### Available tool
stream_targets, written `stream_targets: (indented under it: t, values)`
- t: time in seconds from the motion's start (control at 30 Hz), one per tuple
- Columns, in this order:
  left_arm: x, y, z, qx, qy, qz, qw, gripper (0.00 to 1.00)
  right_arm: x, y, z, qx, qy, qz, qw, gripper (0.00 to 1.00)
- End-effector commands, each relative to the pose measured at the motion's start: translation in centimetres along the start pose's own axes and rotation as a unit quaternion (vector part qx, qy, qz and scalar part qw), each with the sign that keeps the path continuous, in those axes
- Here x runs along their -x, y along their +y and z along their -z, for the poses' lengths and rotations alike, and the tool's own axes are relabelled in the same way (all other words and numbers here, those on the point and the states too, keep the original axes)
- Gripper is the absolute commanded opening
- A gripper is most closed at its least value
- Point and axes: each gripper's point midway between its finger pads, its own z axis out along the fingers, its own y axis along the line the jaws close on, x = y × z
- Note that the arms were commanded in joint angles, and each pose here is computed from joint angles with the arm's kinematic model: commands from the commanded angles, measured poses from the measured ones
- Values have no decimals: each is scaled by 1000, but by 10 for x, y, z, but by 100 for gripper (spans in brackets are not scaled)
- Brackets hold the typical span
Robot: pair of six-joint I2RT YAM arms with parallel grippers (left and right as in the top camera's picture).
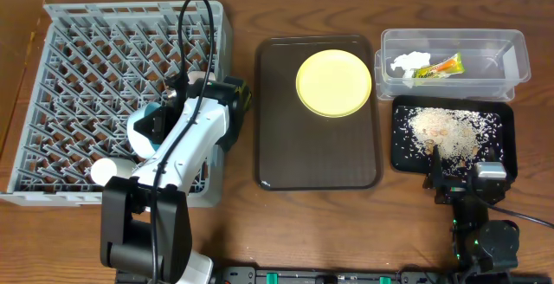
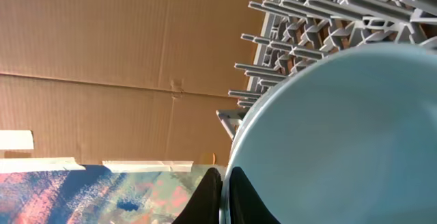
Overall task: Sort waste into correct bins and load items into the dishwasher
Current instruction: 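Carry the blue bowl with left gripper and stand it in the rack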
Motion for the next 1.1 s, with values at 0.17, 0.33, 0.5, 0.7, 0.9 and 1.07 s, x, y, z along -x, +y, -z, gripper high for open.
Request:
stream_targets:
  t: [0.17,0.33,0.5,0.7,0.9,1.07]
  values:
    - [-4,-8,5,-16,1,-1,1000,7,-1,-6,0,-11,0,-6,1000,99]
    - [-17,-20,2,-27,15,-6,999,8,-1,-6,0,-11,0,-6,1000,99]
    - [-11,-11,1,1,-6,-18,1000,8,-1,-6,0,-11,0,-6,1000,99]
    - [-6,-6,2,18,-19,-24,999,8,-1,-6,0,-11,0,-6,1000,99]
    - [-4,-6,2,20,-23,-19,999,7,-1,-6,0,-11,0,-6,1000,99]
    - [0,-3,2,30,-31,-24,999,8,-1,-6,0,-11,0,-6,1000,99]
